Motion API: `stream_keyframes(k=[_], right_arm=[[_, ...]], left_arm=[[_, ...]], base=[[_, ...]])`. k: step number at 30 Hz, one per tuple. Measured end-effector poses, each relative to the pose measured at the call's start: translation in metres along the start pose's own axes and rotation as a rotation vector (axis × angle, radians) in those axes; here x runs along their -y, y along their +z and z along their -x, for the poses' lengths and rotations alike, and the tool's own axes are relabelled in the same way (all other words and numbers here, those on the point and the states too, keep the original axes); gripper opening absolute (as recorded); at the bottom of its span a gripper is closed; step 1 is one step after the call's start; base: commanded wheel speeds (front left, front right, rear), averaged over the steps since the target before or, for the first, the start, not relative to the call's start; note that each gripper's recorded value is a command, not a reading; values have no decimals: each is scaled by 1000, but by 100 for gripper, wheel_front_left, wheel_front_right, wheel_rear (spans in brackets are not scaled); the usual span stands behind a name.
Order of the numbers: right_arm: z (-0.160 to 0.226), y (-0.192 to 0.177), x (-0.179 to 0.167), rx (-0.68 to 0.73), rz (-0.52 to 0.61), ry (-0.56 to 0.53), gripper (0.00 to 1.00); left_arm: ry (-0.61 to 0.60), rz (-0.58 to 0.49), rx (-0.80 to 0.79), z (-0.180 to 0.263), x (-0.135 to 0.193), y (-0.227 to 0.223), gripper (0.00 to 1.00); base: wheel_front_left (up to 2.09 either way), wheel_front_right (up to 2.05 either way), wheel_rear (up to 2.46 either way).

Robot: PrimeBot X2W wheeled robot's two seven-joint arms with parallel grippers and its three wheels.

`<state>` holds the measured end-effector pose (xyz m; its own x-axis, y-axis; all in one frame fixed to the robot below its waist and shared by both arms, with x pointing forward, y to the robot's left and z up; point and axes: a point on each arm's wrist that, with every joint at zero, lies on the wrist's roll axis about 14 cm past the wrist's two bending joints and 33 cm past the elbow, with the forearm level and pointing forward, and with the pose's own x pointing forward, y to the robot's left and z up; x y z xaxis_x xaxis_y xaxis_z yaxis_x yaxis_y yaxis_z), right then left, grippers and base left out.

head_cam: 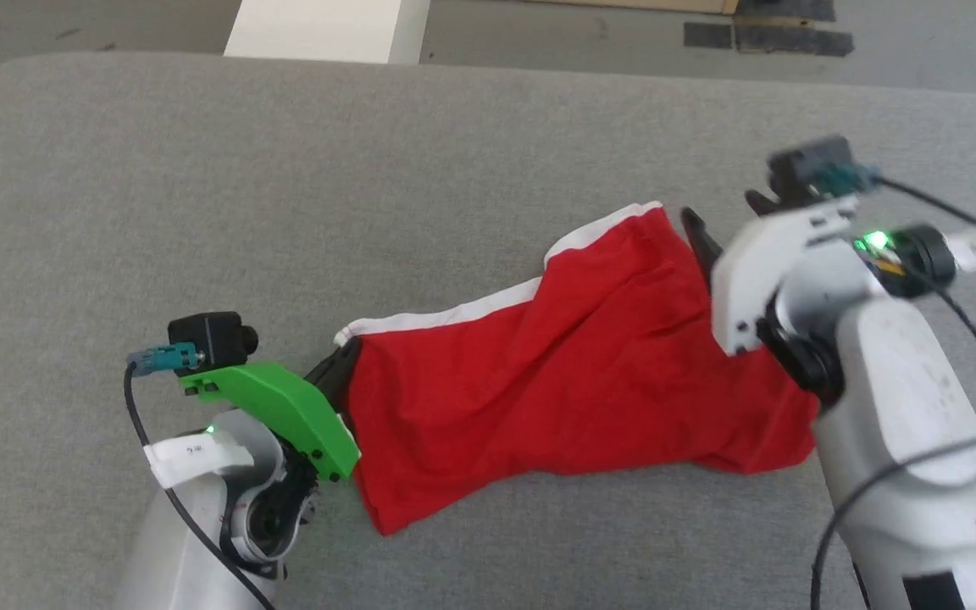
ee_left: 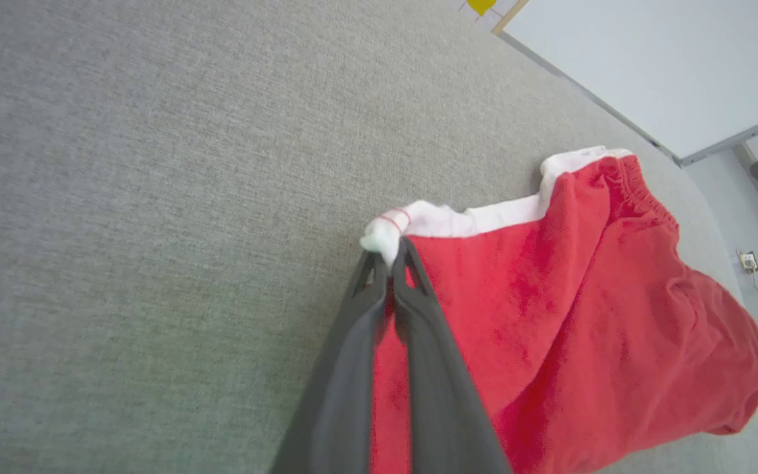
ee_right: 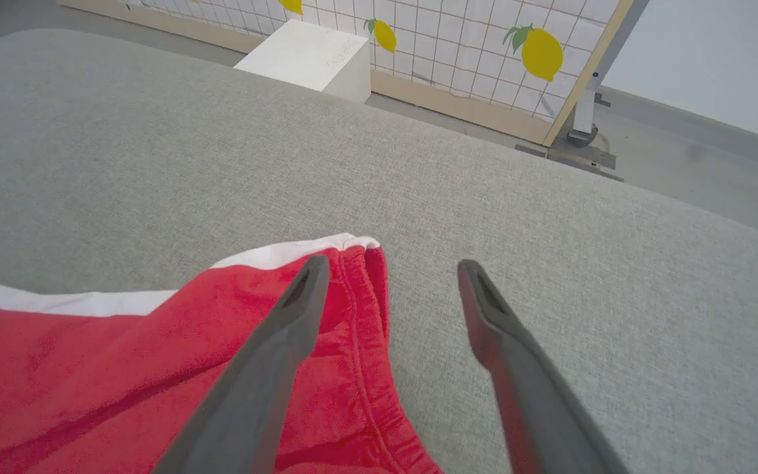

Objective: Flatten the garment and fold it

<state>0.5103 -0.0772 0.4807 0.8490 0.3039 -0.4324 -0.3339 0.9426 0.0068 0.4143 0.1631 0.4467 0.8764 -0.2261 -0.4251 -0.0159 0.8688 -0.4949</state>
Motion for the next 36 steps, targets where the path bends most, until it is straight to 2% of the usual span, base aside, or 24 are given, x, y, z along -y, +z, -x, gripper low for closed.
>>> stream_keyframes(k=[7, 16, 20, 21, 22, 28, 36], right_arm=[[-40, -27, -9, -225, 126, 7, 100], [-68, -73, -18, -364, 162, 36, 100], [-77, -76, -18, -377, 156, 38, 100], [-77, -77, -19, -380, 156, 40, 25], [-78, -76, -20, -377, 158, 44, 0], [-76, -65, -27, -323, 127, 72, 0], [-56, -13, -41, -128, -14, 136, 0]], left_arm=[[7, 19, -23, -2, -3, -11, 0], [49, 34, -73, -4, -18, -30, 0], [62, 40, -87, -5, -23, -35, 0], [60, 40, -87, -5, -23, -36, 0], [59, 40, -90, -5, -23, -36, 0], [49, 44, -75, -5, -20, -34, 0], [4, 48, 42, 4, -5, -2, 0]], base=[[0, 0, 0], [0, 0, 0], [0, 0, 0], [0, 0, 0], [0, 0, 0], [0, 0, 0], [0, 0, 0]])
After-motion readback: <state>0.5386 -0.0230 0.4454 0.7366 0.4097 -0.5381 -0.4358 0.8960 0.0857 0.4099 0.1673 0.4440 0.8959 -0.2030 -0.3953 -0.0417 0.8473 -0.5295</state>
